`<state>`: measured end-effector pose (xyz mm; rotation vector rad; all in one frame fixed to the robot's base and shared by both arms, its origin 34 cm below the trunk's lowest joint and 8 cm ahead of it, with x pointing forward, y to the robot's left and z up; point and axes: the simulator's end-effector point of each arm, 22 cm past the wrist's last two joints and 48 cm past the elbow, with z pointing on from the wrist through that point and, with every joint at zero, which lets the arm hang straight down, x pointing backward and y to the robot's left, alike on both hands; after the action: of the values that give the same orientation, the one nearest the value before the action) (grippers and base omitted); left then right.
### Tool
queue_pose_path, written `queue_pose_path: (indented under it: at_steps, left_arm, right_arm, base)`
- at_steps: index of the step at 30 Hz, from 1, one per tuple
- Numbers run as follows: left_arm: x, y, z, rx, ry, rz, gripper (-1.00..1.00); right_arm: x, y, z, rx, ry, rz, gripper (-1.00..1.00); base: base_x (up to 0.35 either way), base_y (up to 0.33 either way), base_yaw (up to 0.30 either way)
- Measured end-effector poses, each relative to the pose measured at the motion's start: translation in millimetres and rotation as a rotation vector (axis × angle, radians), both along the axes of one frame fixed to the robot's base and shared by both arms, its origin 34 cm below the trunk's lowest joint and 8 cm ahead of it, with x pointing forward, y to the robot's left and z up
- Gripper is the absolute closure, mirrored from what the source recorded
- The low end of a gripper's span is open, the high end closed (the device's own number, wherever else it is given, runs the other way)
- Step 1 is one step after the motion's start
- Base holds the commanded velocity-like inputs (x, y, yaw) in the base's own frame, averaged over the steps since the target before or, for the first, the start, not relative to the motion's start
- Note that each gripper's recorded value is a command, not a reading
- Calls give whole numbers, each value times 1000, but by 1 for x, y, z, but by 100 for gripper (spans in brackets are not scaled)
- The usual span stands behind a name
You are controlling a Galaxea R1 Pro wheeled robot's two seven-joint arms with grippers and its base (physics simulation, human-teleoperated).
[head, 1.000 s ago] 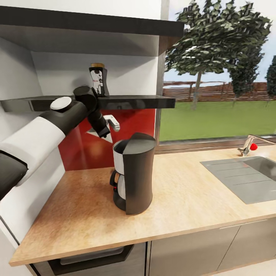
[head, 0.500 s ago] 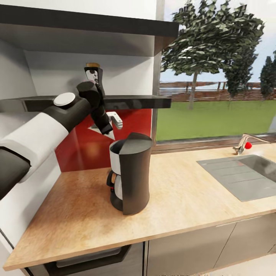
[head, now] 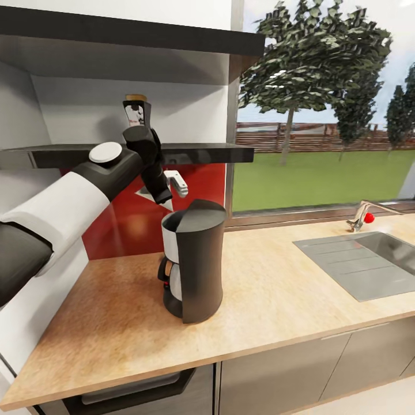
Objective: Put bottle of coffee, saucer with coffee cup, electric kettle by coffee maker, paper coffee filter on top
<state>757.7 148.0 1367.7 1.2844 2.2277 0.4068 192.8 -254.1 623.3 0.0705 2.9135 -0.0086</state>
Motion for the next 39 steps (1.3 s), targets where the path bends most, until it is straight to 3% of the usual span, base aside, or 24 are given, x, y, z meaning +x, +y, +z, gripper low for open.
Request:
queue_pose_path:
  at_steps: [8, 16, 39]
  left_arm:
    - [0, 1, -2, 7, 2, -1, 100]
    - [-1, -6, -7, 58, 1, -14, 100]
    - [-4, -18, -7, 63, -1, -33, 100]
  right_arm:
    - [0, 1, 0, 1, 0, 1, -100]
    - [0, 1, 0, 1, 0, 1, -100]
    - [0, 0, 0, 1, 0, 1, -100]
  base:
    - [0, 0, 0]
    - [0, 0, 0]
    - [0, 0, 0]
